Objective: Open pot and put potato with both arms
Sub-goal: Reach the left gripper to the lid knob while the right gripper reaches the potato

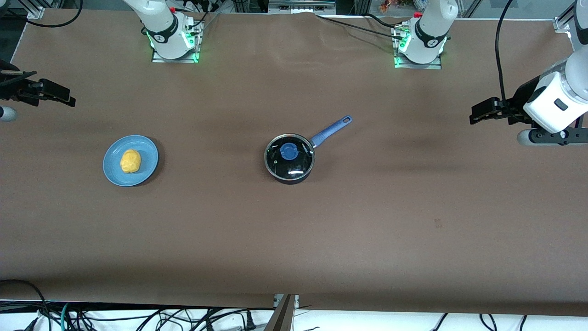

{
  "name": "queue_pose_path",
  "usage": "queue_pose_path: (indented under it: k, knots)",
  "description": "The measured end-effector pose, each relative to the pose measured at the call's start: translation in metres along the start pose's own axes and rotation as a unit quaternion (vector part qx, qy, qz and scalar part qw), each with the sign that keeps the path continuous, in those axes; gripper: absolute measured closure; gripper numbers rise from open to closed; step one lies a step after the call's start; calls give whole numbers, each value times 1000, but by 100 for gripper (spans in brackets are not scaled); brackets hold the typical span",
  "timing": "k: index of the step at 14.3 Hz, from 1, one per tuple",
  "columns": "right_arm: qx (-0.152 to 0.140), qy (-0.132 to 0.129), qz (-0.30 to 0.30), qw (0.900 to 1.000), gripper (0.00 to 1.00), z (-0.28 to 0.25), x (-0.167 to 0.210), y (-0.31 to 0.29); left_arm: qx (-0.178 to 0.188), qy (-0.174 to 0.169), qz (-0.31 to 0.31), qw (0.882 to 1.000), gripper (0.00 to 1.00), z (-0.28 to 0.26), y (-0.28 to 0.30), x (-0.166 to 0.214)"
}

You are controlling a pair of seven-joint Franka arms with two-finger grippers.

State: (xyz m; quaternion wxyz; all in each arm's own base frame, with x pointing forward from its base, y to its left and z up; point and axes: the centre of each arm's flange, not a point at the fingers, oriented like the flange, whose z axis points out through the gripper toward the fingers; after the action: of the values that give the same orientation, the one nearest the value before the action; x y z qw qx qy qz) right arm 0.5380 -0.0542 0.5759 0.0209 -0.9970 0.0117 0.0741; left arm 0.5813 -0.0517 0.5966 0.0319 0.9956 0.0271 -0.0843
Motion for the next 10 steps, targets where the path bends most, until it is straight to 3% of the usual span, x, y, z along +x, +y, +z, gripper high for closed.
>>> queue_pose_path:
  k: [6,10]
  knots:
    - [0,1,3,1000,0,0,1,1,0,2,0,1000,0,1,0,0]
    - [0,2,3,1000,0,-2,1,1,-16,31,-5,999,0,9,38,8]
